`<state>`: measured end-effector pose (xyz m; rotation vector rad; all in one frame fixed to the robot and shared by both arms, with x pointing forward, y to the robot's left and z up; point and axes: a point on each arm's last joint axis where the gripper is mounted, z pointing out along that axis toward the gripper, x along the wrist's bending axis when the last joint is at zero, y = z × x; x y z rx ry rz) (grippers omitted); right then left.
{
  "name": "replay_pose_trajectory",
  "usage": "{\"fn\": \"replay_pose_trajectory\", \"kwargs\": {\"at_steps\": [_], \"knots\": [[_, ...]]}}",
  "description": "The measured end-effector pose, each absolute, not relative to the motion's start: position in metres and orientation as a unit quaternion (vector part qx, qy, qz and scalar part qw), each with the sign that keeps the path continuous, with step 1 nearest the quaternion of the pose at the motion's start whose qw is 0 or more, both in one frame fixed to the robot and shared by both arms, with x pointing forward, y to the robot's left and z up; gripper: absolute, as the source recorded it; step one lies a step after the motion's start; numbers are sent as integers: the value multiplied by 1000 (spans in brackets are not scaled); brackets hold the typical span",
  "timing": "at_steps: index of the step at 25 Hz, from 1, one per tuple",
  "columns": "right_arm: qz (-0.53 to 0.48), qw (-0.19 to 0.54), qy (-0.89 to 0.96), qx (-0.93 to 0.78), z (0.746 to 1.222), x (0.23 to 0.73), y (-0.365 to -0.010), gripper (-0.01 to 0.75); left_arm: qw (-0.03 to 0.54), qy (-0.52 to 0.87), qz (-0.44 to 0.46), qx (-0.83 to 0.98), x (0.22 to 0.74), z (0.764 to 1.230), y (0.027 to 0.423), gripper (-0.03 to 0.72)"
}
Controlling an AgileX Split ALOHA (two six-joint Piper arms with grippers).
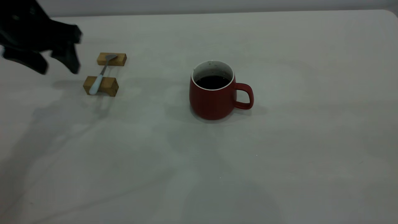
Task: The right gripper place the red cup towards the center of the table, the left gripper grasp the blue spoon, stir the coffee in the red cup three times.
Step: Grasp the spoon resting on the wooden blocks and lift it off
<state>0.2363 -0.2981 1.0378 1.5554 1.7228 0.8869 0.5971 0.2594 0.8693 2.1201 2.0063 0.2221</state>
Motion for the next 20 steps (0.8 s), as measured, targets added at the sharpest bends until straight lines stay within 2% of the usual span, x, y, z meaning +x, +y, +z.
{"fn": "replay_pose_trajectory", "kwargs": {"at_steps": [13,16,20], "knots": [[338,323,656,593,1038,236,-298,647,82,674,54,732,621,807,245,630],[338,323,656,593,1038,236,-298,647,79,674,51,733,623,797,245,577],[338,323,656,593,1038,236,-298,647,82,674,54,732,625,787,245,435]]}}
